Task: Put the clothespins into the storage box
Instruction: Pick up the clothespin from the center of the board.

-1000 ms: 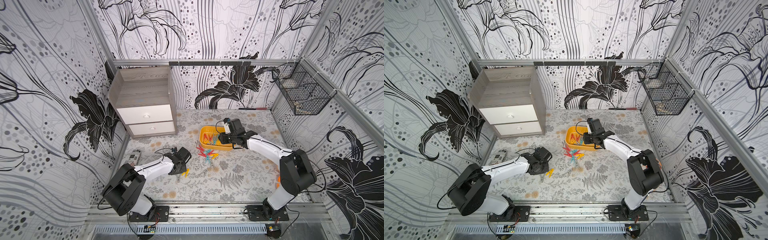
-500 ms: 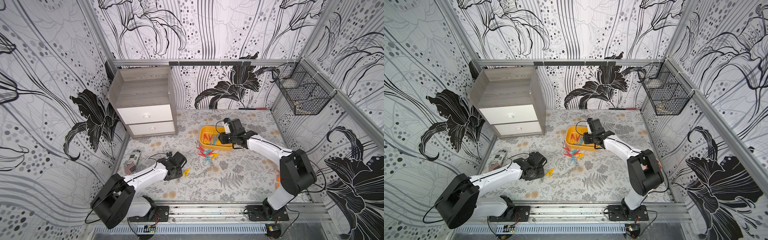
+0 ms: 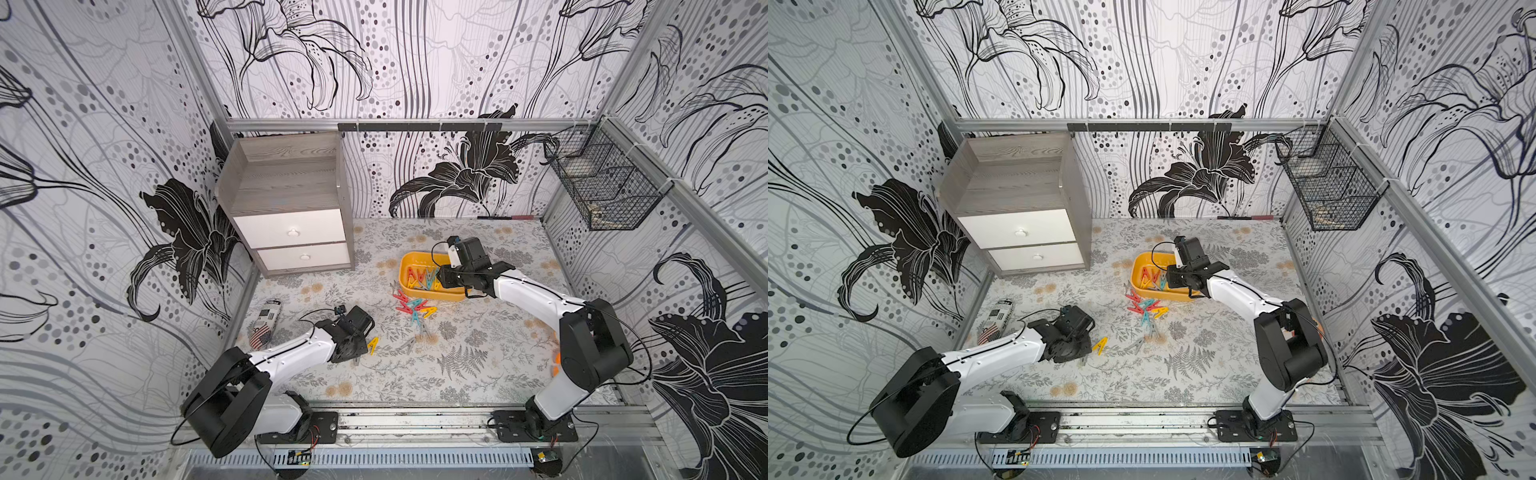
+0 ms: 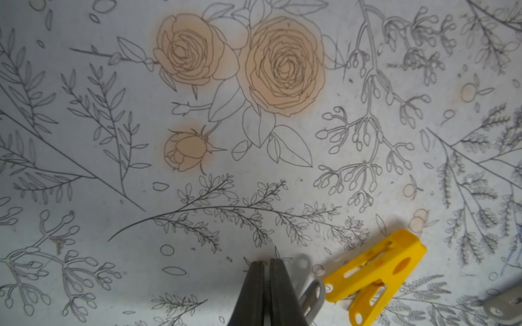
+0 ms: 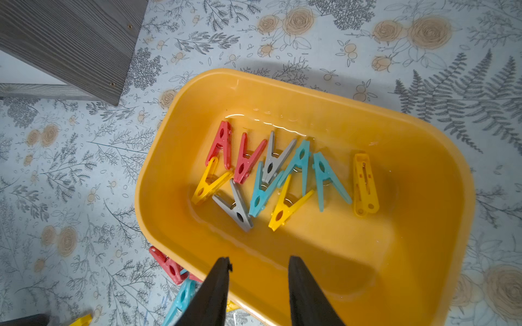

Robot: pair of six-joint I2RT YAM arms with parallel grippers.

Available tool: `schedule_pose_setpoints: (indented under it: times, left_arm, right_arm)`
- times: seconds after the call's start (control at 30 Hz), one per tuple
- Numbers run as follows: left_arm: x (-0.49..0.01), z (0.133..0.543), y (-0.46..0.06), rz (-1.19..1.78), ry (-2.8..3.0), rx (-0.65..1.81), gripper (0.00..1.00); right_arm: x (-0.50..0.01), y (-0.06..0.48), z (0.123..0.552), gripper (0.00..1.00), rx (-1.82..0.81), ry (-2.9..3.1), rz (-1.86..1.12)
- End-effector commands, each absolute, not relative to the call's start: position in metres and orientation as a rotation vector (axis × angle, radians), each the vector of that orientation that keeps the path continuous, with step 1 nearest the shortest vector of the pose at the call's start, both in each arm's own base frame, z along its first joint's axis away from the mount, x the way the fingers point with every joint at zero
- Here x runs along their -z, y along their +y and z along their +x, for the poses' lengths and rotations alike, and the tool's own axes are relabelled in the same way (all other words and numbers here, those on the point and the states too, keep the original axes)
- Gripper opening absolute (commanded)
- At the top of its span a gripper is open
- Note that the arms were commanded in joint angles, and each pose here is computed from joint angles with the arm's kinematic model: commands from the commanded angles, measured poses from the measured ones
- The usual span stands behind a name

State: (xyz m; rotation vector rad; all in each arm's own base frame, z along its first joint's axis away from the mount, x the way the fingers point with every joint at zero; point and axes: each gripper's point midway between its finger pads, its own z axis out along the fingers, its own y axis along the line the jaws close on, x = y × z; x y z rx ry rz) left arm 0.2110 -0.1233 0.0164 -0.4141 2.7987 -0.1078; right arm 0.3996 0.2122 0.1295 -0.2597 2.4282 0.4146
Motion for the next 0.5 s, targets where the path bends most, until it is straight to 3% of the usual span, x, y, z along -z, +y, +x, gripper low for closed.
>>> schedule_pose_setpoints:
  times: [0.0, 0.23, 0.47]
  left_arm:
    - [-0.037, 0.226, -0.131, -0.373, 2.76, 0.112, 0.06]
    - [-0.127, 0.295, -0.173, -0.245, 2.588, 0.199, 0.06]
    - [-0.144, 0.376, -0.265, -0.158, 2.545, 0.428, 0.06]
  right_arm:
    - [-0.137, 0.209, 0.396, 0.4, -0.406, 2.421, -0.249]
    - [-0.148, 0.203, 0.393, 0.4, -0.381, 2.397, -0.242]
    - [-0.142, 0.193, 0.387, 0.41, -0.354, 2.409, -0.183]
